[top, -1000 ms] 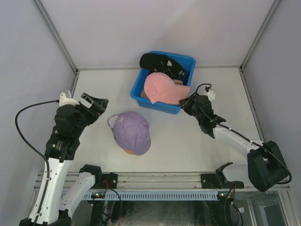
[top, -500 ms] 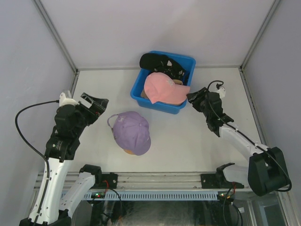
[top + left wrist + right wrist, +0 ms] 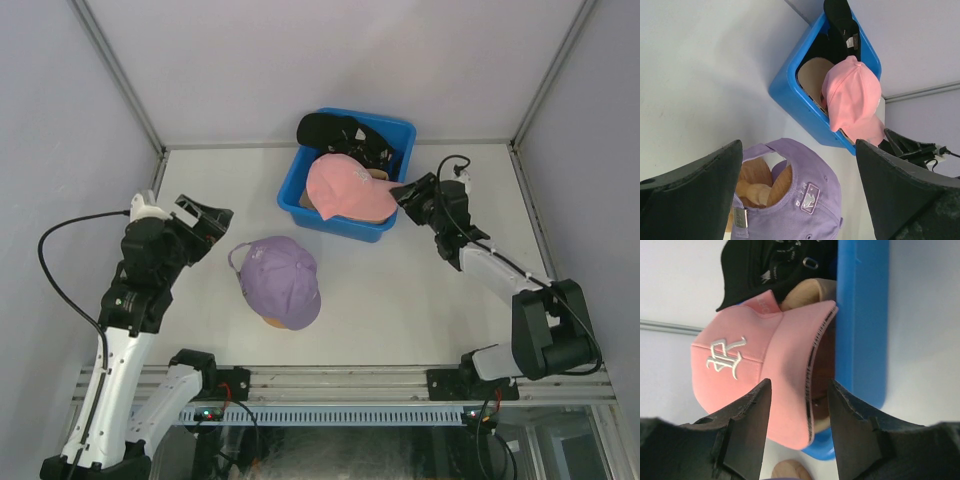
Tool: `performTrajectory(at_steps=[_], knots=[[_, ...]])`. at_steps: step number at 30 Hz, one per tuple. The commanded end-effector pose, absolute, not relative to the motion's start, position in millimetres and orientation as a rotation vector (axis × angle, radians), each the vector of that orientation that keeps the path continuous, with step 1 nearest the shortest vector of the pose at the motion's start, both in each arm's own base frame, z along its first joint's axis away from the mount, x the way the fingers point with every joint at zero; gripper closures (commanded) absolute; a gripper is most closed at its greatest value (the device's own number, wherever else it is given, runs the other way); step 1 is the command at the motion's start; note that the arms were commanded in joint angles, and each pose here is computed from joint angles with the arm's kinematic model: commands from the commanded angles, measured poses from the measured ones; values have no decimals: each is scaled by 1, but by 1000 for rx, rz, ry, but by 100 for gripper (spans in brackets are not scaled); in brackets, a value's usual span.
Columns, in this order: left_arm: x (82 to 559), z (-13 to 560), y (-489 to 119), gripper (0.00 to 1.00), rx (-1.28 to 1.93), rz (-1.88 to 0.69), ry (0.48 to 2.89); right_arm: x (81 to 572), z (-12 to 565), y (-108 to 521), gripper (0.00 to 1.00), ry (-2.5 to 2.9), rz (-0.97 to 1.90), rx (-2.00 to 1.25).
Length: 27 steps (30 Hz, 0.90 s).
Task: Stack the hats
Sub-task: Pick up the hat from the bin.
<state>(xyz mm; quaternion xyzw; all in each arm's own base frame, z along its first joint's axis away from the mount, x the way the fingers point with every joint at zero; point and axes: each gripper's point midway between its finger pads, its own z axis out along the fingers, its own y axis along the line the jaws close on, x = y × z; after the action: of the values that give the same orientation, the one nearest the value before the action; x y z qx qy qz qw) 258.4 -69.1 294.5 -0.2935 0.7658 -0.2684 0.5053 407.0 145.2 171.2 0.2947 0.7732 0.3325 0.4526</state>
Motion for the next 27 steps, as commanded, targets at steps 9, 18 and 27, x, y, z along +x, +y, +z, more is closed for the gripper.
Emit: performTrajectory(at_steps=[9, 18, 27], knots=[[264, 290, -68, 3, -705, -633, 1850, 446, 201, 172, 57, 1843, 1037, 681], [262, 295, -69, 3, -697, -648, 1839, 443, 236, 175, 100, 1753, 1153, 613], [256, 316, -70, 3, -678, -683, 1793, 430, 319, 189, 100, 1564, 1322, 534]])
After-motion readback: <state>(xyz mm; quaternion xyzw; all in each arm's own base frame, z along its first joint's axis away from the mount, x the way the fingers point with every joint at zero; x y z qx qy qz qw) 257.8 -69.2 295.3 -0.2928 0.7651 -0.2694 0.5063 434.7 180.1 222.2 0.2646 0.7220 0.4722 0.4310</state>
